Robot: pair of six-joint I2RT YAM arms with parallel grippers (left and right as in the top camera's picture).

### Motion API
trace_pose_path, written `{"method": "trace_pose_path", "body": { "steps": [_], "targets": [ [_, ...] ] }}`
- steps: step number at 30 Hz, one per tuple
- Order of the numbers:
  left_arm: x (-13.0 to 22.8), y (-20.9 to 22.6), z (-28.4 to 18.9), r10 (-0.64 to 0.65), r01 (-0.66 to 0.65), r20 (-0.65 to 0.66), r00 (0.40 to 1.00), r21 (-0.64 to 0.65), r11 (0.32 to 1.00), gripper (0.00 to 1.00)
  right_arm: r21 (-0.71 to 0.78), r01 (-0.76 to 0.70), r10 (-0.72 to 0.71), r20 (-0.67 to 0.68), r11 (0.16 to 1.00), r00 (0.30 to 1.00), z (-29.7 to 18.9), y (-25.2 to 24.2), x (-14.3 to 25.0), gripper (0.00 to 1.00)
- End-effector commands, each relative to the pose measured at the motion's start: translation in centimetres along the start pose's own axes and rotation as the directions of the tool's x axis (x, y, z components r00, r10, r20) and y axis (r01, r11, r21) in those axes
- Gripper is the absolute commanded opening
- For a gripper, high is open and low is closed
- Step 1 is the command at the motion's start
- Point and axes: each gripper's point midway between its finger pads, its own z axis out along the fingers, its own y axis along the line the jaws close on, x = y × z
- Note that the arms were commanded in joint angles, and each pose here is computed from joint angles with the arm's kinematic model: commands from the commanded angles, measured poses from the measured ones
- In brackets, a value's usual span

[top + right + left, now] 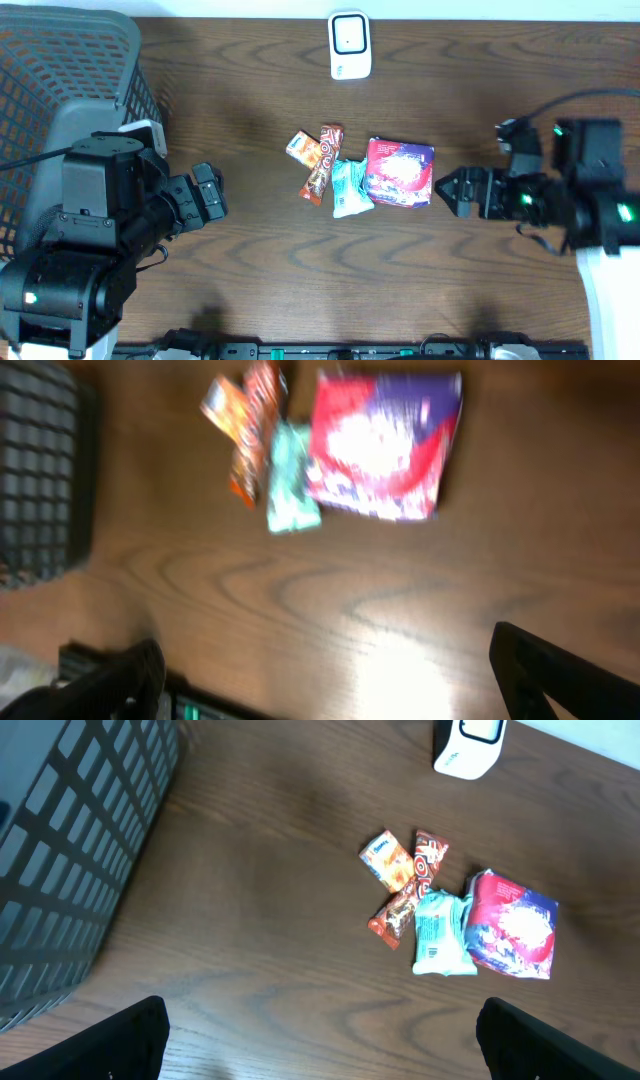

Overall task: Scan the item barcode
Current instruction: 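Pull the left gripper back and move the right gripper toward the items, then grasp the purple-red snack bag with the right gripper and lift it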

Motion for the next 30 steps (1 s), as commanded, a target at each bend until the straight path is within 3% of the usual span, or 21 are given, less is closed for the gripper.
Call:
{"method": "trace_pose_path", "body": {
  "steps": [1, 7, 14, 23, 27, 30],
  "targets": [
    [-0.1, 0.3, -0.1, 0.005, -0.005, 0.006, 1.000, -0.012, 1.000, 0.98, -0.022, 0.007, -0.009, -0.105, 1.000, 0.994, 2.9, -0.6, -0.5, 0.99],
    [-0.1, 0.3, -0.1, 0.005, -0.005, 0.006, 1.000, -0.012, 1.000, 0.98, -0.004, -0.087, 0.085, -0.190, 0.996, 0.978, 7.6, -2.7, -2.0, 0.99],
    [-0.1, 0.3, 0.0, 0.005, -0.005, 0.005, 1.000, -0.012, 1.000, 0.98, 0.003, -0.101, 0.100, -0.218, 0.995, 0.971, 12.0, -4.6, -3.6, 0.99],
    [-0.1, 0.3, 0.0, 0.005, -0.005, 0.005, 1.000, -0.012, 1.000, 0.98, -0.022, -0.167, 0.151, -0.318, 0.986, 0.936, 17.8, -6.7, -3.0, 0.98],
    [-0.1, 0.3, 0.0, 0.005, -0.005, 0.005, 1.000, -0.012, 1.000, 0.98, -0.065, -0.192, 0.154, -0.375, 0.979, 0.914, 20.0, -7.0, -2.1, 0.76],
    [-0.1, 0.3, 0.0, 0.005, -0.005, 0.005, 1.000, -0.012, 1.000, 0.98, -0.060, -0.209, 0.168, -0.401, 0.976, 0.901, 21.3, -7.6, -1.5, 0.54]
  ]
}}
